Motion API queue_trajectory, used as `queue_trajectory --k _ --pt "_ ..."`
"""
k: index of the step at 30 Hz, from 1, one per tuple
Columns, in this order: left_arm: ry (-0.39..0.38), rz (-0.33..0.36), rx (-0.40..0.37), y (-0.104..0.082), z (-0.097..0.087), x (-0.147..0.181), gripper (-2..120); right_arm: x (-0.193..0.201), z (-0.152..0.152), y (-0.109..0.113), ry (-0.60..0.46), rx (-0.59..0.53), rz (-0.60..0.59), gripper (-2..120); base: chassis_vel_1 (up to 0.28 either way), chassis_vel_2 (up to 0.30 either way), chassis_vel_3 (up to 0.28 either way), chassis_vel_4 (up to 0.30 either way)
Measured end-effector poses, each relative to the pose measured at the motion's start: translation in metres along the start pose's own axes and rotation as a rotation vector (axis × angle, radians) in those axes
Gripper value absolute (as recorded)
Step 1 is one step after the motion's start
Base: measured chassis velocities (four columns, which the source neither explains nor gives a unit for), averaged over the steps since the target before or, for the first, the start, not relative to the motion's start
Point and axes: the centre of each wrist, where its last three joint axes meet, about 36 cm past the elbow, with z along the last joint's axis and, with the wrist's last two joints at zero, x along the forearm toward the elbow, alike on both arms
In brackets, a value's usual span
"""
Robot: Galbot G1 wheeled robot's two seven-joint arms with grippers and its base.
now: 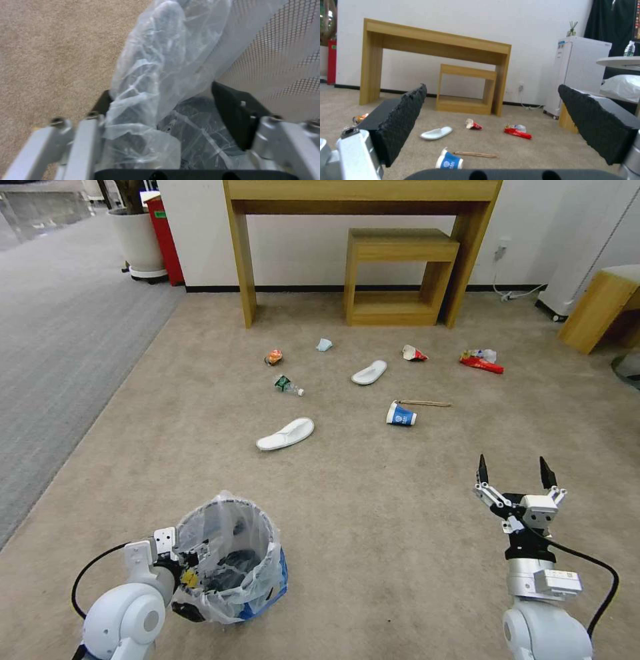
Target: Pick up the trash bin and place the garbage on the floor into it.
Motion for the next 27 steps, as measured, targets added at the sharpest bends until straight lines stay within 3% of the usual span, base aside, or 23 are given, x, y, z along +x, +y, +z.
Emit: queue_trajectory --k 2,4,6,11,14,27 --pt "-0.006 0.000 -0.001 -0.001 -0.001 0.002 44 0.000 0.000 0.000 -0.001 0.001 0.001 100 0.000 0.000 0.000 0.000" --pt "-0.007 0.000 -0.001 -0.001 -0.001 0.003 42 0.000 0.000 0.000 -0.002 0.001 0.001 100 0.000 0.000 0.000 0.000" --pt "-0.011 -0.003 0.000 -0.002 -0.001 0.005 31 0.001 0.001 0.000 -0.002 0.001 0.001 100 0.000 0.000 0.000 0.000" --pt "-0.014 -0.003 0.005 -0.002 -0.002 0.007 18 0.001 0.001 0.000 -0.002 0.001 0.001 100 0.000 0.000 0.000 0.000" --pt "-0.021 0.004 0.020 -0.002 -0.005 0.012 2 0.001 0.001 0.001 -0.003 0.001 0.001 100 0.000 0.000 0.000 0.000" --pt "-0.037 0.003 0.038 -0.001 -0.010 0.019 1 0.002 0.001 0.001 -0.008 0.001 0.001 100 0.000 0.000 0.000 0.000"
